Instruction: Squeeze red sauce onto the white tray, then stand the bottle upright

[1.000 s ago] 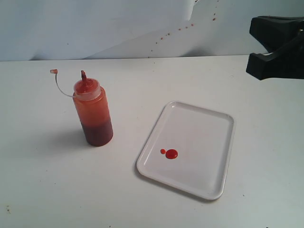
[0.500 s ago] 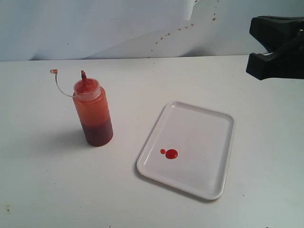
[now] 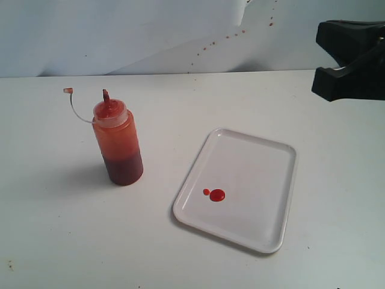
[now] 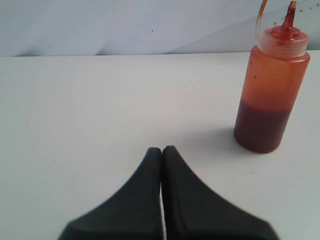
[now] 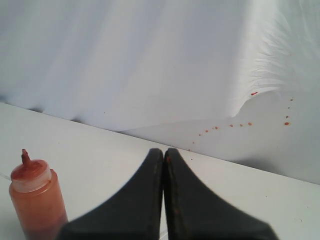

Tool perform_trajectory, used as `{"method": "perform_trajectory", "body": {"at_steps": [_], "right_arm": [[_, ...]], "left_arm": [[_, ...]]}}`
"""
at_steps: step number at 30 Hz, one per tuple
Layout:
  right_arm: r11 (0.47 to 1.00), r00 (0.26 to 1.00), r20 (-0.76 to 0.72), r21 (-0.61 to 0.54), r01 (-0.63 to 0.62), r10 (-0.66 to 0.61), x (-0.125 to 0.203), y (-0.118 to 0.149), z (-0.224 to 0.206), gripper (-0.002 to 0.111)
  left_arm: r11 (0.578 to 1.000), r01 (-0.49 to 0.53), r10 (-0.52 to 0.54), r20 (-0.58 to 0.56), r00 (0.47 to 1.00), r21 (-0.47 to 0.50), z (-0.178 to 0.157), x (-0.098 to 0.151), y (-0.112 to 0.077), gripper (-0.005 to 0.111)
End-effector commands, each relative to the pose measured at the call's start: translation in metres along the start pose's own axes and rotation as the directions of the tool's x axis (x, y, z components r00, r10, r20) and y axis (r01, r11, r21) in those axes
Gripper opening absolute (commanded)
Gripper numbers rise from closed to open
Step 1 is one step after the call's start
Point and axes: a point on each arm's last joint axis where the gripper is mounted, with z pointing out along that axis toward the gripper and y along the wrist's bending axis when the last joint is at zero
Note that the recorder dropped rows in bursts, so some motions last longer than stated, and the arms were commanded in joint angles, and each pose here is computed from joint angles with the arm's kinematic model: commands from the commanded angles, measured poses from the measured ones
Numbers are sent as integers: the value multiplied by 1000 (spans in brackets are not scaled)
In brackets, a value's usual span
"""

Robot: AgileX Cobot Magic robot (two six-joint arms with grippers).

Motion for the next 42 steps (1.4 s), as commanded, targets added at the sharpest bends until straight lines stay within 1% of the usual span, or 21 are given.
{"method": "perform_trajectory", "body": {"at_steps": [1,31,34,35,37,39,42], "right_arm": [[1000,1000,7,10,-1,1,1,-2,0,0],[1000,1000,7,7,5,-5,1,-1,0,0],[998,1000,14,64,-7,6,-4,-13,-12,0],[996,1000,-21,93,-18,20,-3,-19,-20,0],[985,998,-28,166,-47,52,-6,-30,-38,0],[966,998,9,252,-58,58,-8,-42,-56,0],[919,995,91,389,-70,37,-7,-54,-86,0]], "left_arm": [[1000,4,-4,12,1000,2,0,0,0,0],[1000,-1,1,16,1000,0,0,0,0,0],[1000,-1,1,16,1000,0,0,0,0,0],[1000,-1,1,16,1000,0,0,0,0,0],[1000,-1,1,16,1000,0,0,0,0,0],[1000,-1,1,16,1000,0,0,0,0,0],[1000,-1,1,16,1000,0,0,0,0,0]]}}
